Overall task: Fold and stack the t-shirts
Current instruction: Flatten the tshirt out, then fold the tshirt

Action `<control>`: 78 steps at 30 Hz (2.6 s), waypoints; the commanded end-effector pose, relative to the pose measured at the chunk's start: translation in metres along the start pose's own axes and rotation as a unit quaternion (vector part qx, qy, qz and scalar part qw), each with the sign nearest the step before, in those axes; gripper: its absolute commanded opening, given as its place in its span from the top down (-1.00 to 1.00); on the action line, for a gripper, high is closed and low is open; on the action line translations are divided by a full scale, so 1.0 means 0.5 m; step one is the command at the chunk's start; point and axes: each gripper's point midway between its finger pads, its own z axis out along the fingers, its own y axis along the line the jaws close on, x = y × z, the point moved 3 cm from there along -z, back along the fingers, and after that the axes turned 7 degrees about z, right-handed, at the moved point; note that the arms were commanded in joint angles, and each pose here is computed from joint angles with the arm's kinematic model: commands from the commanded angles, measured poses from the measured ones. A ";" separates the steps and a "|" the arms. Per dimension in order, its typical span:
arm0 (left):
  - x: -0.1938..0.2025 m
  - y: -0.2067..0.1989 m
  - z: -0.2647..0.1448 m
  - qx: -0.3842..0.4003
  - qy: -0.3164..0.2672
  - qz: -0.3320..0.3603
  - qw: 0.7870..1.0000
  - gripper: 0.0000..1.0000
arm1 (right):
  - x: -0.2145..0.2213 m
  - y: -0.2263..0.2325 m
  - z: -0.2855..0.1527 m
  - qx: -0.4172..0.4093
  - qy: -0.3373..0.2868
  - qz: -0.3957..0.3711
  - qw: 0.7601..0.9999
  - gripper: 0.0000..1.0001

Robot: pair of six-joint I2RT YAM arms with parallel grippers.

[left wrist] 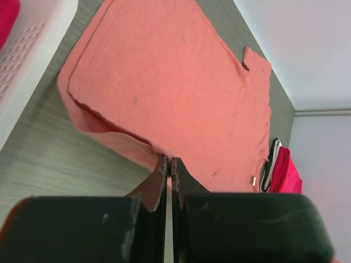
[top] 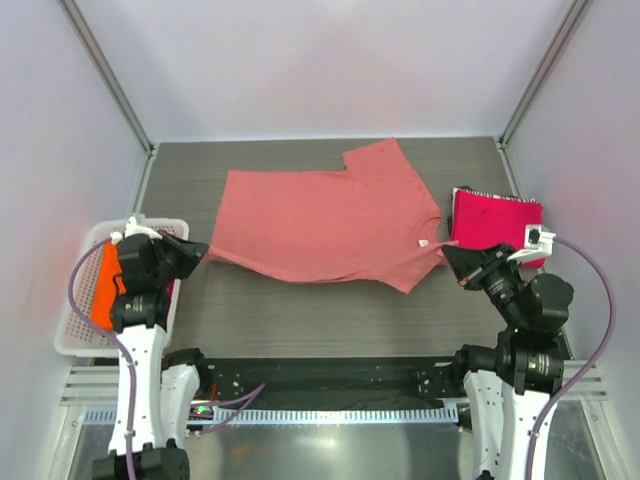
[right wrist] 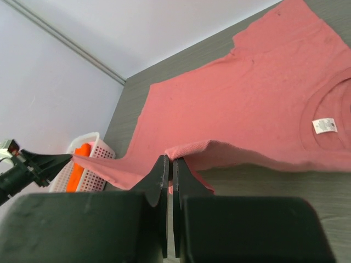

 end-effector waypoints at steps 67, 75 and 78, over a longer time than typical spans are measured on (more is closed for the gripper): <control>0.006 0.123 0.236 -0.216 0.010 -0.072 0.974 1.00 | -0.049 -0.265 0.379 0.289 0.139 -0.007 0.947 0.98; -0.005 0.102 0.268 -0.205 0.012 -0.058 0.977 0.42 | -0.052 -0.280 0.430 0.299 0.136 -0.004 0.944 0.02; -0.005 0.093 0.260 -0.202 0.020 -0.049 0.978 -0.27 | -0.043 -0.235 0.430 0.281 0.133 -0.017 0.950 -0.49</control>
